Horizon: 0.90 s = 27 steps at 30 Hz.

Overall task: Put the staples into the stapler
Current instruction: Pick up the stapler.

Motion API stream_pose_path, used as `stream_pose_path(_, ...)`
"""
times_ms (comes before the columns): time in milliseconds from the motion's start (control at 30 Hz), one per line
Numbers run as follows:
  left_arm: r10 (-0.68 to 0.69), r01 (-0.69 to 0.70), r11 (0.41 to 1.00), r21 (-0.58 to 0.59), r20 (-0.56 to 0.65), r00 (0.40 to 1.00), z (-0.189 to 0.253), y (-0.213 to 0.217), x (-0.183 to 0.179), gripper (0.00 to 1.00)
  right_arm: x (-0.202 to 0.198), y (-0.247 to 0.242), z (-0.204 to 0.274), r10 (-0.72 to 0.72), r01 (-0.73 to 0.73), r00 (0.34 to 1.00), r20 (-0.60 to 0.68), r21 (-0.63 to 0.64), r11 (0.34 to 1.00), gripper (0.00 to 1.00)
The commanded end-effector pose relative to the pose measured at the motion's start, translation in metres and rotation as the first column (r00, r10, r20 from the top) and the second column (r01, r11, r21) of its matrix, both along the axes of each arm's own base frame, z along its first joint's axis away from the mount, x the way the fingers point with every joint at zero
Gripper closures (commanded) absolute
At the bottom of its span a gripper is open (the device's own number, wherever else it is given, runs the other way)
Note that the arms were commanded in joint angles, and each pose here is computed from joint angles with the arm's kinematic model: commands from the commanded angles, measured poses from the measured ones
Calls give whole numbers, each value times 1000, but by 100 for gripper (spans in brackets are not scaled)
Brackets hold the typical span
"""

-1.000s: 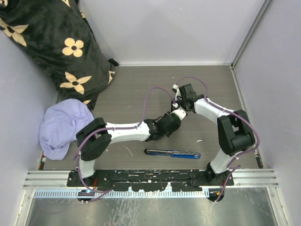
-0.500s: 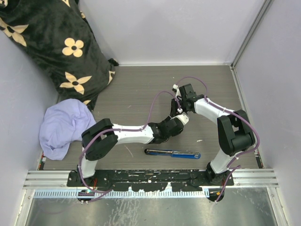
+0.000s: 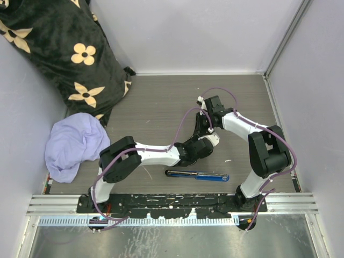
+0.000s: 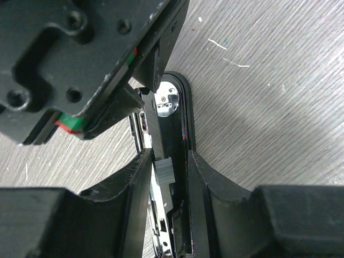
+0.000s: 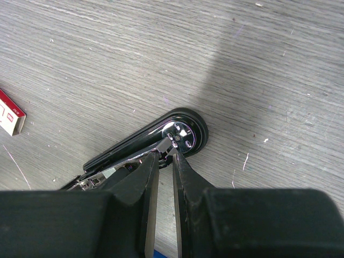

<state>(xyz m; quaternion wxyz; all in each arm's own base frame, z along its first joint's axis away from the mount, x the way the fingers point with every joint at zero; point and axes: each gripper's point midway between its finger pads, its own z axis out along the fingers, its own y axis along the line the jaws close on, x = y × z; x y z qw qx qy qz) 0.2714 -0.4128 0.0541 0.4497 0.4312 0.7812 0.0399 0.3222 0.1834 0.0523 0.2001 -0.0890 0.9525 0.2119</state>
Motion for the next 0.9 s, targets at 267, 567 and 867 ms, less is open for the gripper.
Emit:
stream_pose_path(267,17,-15,1000,-25,72,997,18,-15,13,71,-37,-22,-37,25,-44,989,-144,-126,991,80)
stream_pose_path(567,18,-18,1000,-4,85,996,16,-13,15,76,-38,-22,-37,24,-42,989,-145,-126,991,80)
stream_pose_path(867,16,-17,1000,14,83,996,9,-12,15,75,-37,-22,-36,25,-43,989,-143,-126,991,80)
